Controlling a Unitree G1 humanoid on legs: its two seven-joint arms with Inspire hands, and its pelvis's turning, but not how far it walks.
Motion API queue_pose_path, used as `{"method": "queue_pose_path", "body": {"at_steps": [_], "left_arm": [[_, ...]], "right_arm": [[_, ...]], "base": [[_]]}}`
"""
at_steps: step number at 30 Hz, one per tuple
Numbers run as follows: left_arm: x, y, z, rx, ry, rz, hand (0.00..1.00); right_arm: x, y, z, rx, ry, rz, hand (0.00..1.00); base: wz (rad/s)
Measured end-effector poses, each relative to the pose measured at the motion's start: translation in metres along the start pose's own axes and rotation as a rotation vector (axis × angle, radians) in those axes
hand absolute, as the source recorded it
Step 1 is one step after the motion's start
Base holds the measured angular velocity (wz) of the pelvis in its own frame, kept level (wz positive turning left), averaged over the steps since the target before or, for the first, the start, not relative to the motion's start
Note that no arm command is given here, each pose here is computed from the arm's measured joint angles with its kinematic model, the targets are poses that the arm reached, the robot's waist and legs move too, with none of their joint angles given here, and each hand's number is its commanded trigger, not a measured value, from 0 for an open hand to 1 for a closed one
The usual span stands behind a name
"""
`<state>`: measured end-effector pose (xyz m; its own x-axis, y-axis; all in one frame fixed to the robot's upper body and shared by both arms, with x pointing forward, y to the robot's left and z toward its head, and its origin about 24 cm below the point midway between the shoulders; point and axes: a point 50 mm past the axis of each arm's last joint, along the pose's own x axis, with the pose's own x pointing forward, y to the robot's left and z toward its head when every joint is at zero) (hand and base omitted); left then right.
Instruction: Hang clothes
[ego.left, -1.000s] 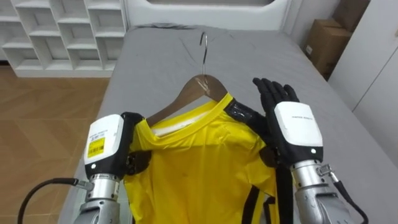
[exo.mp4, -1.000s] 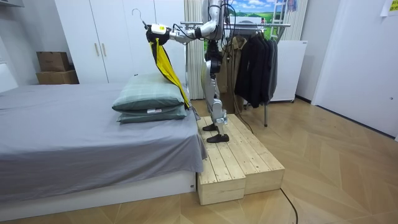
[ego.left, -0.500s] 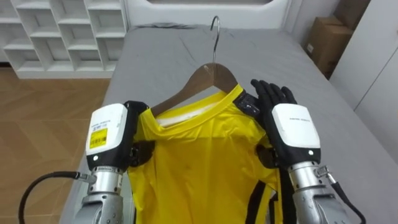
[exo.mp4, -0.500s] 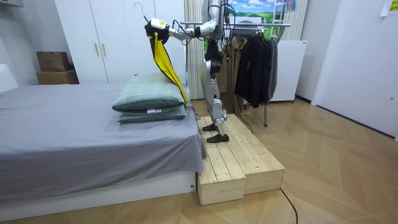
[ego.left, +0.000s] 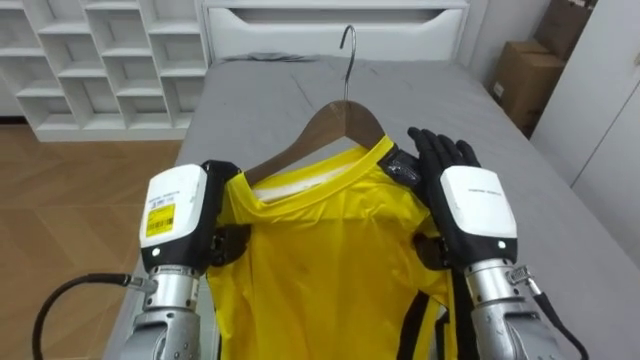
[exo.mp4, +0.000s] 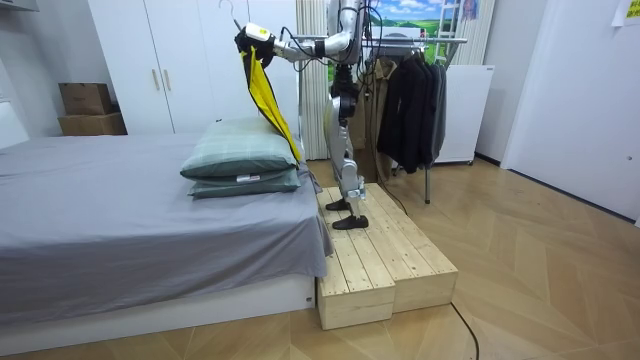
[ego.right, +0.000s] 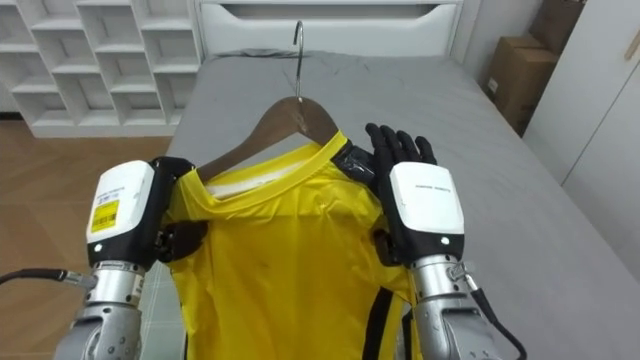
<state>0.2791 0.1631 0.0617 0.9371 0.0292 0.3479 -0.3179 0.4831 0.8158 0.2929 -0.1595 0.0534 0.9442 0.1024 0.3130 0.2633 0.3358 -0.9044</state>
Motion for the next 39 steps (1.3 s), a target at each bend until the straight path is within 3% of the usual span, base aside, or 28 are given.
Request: {"method": "queue_pose_path", "body": {"at_steps": [13,14,15,16,18,20,21,23,39], "left_arm": [[0.001,0.001,0.003,0.002,-0.016,-0.009,1.00],[0.001,0.001,0.003,0.002,-0.016,-0.009,1.00],[0.001,0.001,0.003,0.001,-0.016,-0.010,1.00],[0.001,0.001,0.003,0.001,-0.017,-0.010,1.00],[0.001,0.001,0.003,0.001,-0.017,-0.010,1.00],[0.000,0.001,0.004,-0.001,-0.019,-0.011,1.00],[0.000,0.001,0.004,-0.001,-0.020,-0.013,1.00],[0.000,0.000,0.005,-0.001,-0.024,-0.016,1.00],[-0.001,-0.001,0.013,-0.012,-0.066,-0.020,1.00]], "right_arm": [[0.001,-0.002,0.000,0.007,-0.008,-0.014,0.00],[0.001,-0.002,0.000,0.008,-0.008,-0.015,0.07],[0.001,-0.002,0.000,0.009,-0.009,-0.015,0.07],[0.001,-0.002,0.000,0.009,-0.009,-0.015,0.35],[0.001,-0.003,0.001,0.013,-0.014,-0.017,0.61],[0.001,-0.003,0.000,0.016,-0.014,-0.019,0.73],[0.001,-0.004,0.000,0.019,-0.015,-0.021,0.89],[0.002,-0.005,-0.001,0.023,-0.010,-0.024,1.00],[0.004,-0.014,-0.014,0.123,0.087,-0.108,1.00]], "base": [[0.00],[0.00],[0.00],[0.00],[0.00],[0.00],[0.00],[0.00],[-0.05]]}}
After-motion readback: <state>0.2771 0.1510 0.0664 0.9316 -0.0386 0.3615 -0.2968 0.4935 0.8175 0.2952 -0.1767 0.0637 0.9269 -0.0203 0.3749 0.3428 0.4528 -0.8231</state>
